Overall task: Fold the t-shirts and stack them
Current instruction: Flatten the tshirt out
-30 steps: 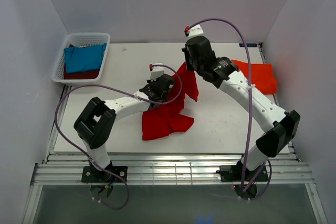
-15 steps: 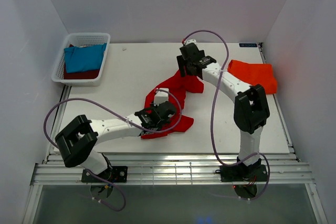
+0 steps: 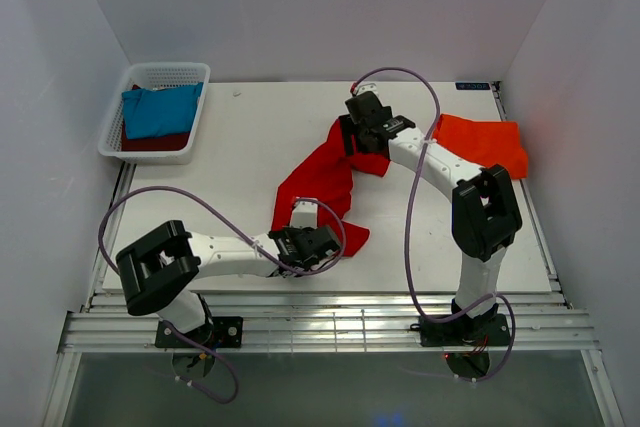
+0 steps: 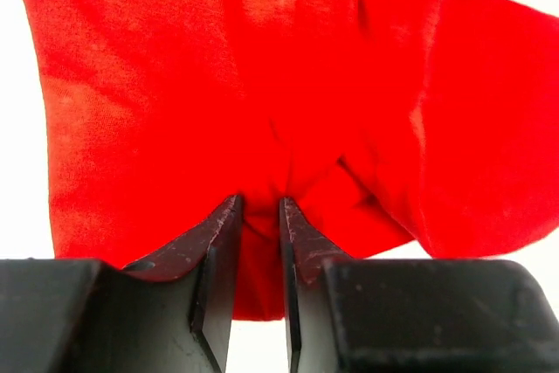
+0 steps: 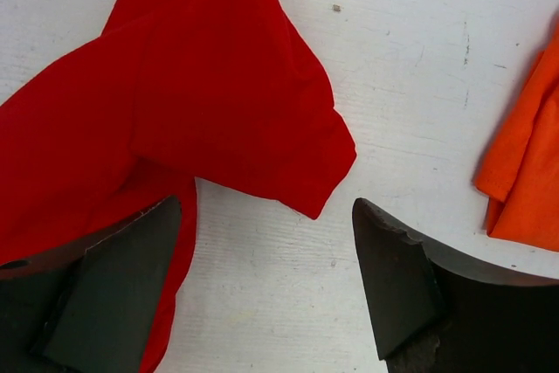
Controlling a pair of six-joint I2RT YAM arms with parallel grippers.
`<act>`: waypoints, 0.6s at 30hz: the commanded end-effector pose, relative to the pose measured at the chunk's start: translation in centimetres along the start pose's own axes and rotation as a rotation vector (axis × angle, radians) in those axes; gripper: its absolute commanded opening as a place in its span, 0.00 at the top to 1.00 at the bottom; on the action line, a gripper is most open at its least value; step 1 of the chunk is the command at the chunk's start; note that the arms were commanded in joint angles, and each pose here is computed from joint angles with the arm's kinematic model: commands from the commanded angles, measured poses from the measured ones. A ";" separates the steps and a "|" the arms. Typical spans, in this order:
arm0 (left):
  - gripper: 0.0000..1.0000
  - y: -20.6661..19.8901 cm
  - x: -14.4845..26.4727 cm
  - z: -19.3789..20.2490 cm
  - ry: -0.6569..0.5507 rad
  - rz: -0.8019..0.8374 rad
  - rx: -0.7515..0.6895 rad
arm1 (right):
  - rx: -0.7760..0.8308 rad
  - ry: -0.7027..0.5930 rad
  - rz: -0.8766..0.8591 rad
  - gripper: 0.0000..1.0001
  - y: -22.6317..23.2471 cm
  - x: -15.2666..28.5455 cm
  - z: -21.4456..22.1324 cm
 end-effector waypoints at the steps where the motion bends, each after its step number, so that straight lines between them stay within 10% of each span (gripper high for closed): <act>1: 0.66 -1.1 1.2 -0.2 -0.007 0.021 0.013 | -0.038 -0.068 -0.022 0.15 0.2 1.4 -1.8; 7: 0.68 -2.2 2.0 -0.1 -0.011 0.037 0.005 | -0.035 -0.043 -0.015 0.16 -0.1 1.0 -0.7; 11: 1.00 -1.7 1.4 1.0 0.026 -0.021 -0.005 | -0.028 -0.019 -0.001 0.18 -0.4 0.5 0.4; 18: 1.00 0.4 3.5 -1.4 -0.033 -0.104 0.010 | -0.005 0.058 -0.020 0.20 -0.9 -0.5 3.9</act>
Point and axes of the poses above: each gripper's point midway between its finger pads, its own x axis back along the fingers, its own y axis along the line the jaws close on, z = x × y, the point moved 3 cm from there along x, back along the fingers, and after that the axes turned 15 degrees about -x, right-handed, at the moved point
